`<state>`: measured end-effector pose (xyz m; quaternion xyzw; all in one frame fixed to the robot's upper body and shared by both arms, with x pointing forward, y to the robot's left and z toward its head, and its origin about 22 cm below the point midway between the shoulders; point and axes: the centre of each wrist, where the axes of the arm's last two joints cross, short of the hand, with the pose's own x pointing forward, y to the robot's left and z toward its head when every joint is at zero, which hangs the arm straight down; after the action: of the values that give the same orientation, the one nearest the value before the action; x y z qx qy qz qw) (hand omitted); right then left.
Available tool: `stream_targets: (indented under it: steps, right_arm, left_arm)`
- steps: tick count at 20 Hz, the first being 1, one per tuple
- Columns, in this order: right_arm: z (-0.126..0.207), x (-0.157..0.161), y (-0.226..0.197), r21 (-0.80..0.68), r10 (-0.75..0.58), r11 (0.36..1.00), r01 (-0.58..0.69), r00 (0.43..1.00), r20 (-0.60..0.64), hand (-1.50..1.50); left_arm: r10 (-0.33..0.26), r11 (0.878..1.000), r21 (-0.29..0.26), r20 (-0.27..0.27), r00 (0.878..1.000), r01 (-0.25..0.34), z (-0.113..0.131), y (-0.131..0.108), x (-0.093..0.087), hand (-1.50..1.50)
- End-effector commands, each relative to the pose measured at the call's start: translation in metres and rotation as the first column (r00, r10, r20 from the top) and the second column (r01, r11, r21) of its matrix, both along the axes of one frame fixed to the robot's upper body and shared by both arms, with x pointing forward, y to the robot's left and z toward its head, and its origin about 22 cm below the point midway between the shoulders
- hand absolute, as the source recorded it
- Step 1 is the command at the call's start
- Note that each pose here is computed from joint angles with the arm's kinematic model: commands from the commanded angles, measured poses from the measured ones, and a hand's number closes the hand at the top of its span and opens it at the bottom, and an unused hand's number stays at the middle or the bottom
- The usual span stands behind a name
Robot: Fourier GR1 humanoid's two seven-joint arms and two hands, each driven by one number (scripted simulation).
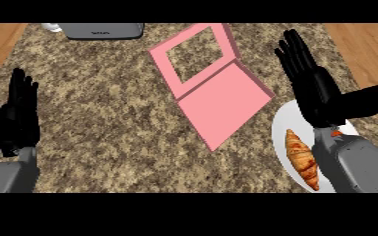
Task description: Pick the squash from the plate and place it in the cardboard box
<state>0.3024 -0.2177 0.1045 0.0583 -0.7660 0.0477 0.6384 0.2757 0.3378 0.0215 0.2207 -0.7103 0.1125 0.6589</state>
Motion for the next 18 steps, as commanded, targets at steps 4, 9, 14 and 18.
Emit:
stream_targets:
  steps: [4,9,14,18]
  right_arm:
    - [-0.019,-0.041,-0.107,-0.104,-0.156,0.975,0.197,0.938,0.311,-1.50]
    - [-0.043,-0.067,-0.185,-0.056,-0.561,0.789,0.612,0.754,0.340,-1.50]
    - [-0.060,-0.108,-0.219,-0.089,-0.412,0.808,0.582,0.667,0.620,-1.50]
    - [-0.100,-0.178,-0.257,-0.367,-0.275,0.730,0.577,0.739,0.615,-1.50]
  left_arm:
    - [-0.124,0.976,0.158,-0.157,0.980,0.149,-0.023,0.010,-0.026,0.00]
    - [-0.199,0.957,0.159,-0.254,0.947,0.243,-0.041,0.002,-0.040,0.00]
    - [-0.262,0.928,0.183,-0.296,0.918,0.324,-0.044,-0.003,-0.044,0.00]
    - [-0.327,0.896,0.200,-0.301,0.896,0.395,-0.038,-0.012,-0.039,0.00]
